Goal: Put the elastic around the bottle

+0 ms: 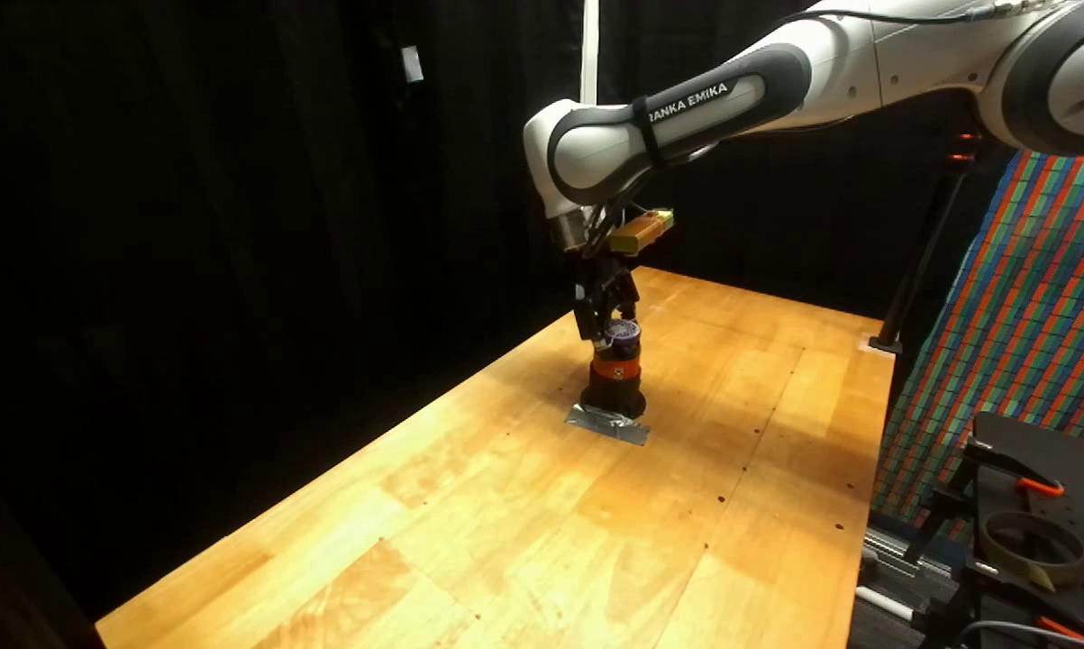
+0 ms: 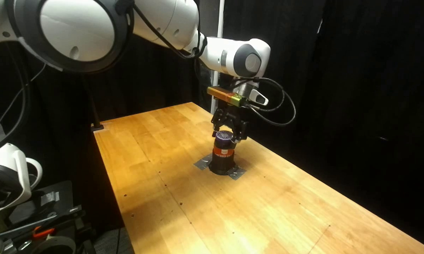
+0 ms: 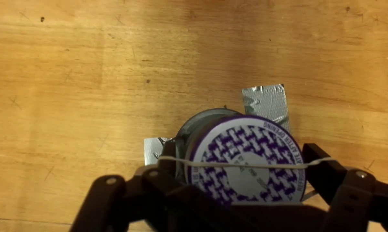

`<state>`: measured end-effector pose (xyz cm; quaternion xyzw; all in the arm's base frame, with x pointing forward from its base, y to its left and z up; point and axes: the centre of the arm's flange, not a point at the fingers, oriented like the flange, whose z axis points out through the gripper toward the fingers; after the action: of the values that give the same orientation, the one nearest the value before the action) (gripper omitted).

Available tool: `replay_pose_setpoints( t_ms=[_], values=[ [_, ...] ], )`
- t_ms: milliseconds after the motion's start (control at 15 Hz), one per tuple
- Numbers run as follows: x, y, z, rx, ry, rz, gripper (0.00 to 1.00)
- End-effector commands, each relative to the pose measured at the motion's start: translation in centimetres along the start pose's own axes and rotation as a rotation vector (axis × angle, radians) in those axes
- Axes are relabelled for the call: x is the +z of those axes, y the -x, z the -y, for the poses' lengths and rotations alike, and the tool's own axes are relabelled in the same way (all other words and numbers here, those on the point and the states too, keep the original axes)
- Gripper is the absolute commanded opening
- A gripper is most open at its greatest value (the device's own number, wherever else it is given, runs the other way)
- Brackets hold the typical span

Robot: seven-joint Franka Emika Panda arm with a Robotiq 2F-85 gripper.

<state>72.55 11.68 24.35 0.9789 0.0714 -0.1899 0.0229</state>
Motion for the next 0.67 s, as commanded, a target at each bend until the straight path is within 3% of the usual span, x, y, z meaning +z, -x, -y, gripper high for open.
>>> replay_pose_setpoints(
  t_ms=[0, 600],
  values=[
    [0.2, 2.2, -0.1, 0.016, 0.0, 0.017, 1.0],
    [2.1, 7.0, 0.3, 0.063, -0.006, -0.019, 1.0]
  ],
)
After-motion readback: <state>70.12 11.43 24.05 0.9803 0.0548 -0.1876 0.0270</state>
